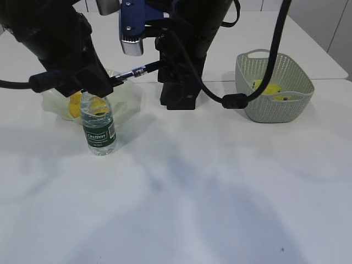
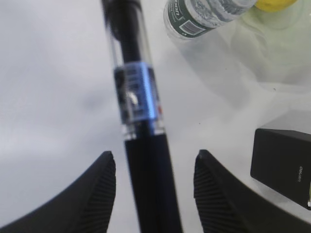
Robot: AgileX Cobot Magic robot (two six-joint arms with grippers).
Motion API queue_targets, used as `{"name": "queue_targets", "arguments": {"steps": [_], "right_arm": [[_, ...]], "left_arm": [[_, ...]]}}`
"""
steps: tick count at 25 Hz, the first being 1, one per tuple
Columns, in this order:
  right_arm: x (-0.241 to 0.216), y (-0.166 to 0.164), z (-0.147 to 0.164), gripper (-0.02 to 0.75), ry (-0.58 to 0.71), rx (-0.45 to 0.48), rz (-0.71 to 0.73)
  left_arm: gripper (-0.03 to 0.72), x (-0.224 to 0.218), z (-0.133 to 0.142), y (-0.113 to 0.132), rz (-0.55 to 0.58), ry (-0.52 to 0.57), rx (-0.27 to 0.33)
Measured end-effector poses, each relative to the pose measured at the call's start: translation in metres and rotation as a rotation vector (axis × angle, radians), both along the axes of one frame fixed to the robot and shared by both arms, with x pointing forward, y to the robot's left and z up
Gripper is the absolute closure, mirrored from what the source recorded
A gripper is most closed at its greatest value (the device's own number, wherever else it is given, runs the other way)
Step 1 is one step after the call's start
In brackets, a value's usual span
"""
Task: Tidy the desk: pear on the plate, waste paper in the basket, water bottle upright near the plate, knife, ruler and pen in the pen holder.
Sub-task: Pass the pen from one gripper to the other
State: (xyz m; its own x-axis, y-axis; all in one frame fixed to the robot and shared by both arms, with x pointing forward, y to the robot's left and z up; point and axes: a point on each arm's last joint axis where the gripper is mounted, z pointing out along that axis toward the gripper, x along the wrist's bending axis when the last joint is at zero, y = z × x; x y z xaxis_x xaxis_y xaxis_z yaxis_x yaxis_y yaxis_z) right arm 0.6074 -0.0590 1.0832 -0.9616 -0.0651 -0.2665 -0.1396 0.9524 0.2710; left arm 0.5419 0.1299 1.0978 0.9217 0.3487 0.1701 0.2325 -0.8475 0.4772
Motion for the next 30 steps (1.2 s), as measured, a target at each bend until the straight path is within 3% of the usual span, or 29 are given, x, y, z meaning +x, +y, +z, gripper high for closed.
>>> {"name": "queue_targets", "arguments": {"steps": [30], "right_arm": [[-0.0006, 0.0009, -0.0002, 0.351, -0.005, -0.013, -0.010]], "left_arm": [[0.592, -0.0040, -0.0003, -0.0073, -0.037, -0.017, 0.022]]}}
